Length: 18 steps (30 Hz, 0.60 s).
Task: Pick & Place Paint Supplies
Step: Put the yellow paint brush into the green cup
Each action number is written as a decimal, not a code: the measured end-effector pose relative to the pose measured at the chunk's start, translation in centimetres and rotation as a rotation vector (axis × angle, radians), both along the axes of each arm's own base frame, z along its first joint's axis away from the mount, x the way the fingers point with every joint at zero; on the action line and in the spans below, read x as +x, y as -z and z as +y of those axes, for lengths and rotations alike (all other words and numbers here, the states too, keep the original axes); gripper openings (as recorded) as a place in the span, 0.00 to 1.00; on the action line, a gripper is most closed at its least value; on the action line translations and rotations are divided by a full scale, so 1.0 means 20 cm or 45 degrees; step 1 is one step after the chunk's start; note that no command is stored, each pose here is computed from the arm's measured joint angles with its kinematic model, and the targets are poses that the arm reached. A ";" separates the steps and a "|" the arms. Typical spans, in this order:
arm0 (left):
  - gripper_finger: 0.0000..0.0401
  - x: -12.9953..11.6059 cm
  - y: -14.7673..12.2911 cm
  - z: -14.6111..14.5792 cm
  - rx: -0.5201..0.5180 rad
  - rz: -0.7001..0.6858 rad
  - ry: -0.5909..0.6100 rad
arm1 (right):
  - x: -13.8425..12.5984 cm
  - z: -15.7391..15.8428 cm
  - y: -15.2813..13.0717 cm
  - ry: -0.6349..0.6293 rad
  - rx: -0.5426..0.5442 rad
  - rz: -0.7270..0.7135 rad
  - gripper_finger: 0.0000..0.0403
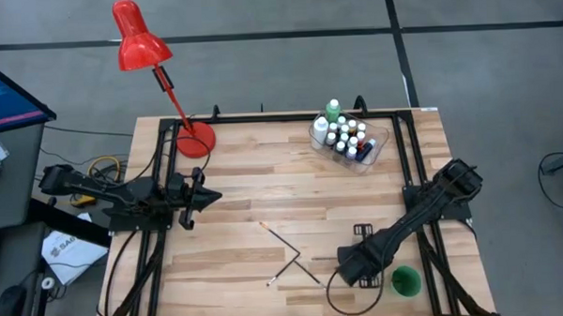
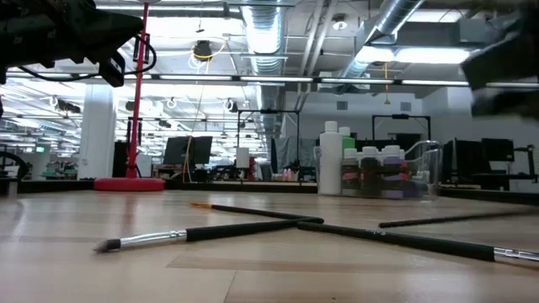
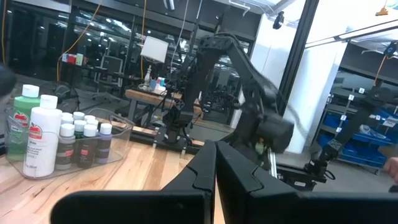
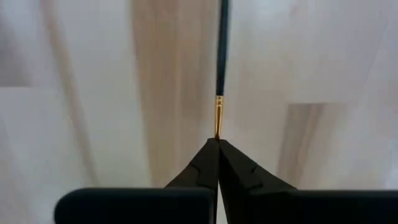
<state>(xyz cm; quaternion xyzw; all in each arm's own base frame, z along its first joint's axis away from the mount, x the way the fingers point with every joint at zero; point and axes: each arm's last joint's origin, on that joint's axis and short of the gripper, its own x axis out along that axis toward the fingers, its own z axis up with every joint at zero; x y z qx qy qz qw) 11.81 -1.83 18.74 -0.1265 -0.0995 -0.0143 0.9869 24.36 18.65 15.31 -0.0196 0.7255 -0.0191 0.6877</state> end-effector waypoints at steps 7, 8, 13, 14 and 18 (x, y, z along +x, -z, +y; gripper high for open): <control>0.00 0.00 0.00 0.00 0.000 0.001 0.000 | -0.04 -0.06 -0.21 0.014 -0.035 0.022 0.00; 0.00 0.00 0.00 0.00 0.001 0.002 0.000 | -0.05 -0.07 -0.24 0.016 -0.038 0.026 0.00; 0.00 0.00 0.00 0.00 0.000 0.000 0.000 | -0.08 -0.12 -0.44 0.023 -0.071 0.066 0.00; 0.00 0.00 0.00 0.00 0.000 -0.002 0.000 | -0.09 -0.13 -0.49 0.027 -0.080 0.076 0.00; 0.00 0.00 0.00 0.00 -0.001 -0.004 0.001 | -0.13 -0.17 -0.66 0.046 -0.086 0.083 0.00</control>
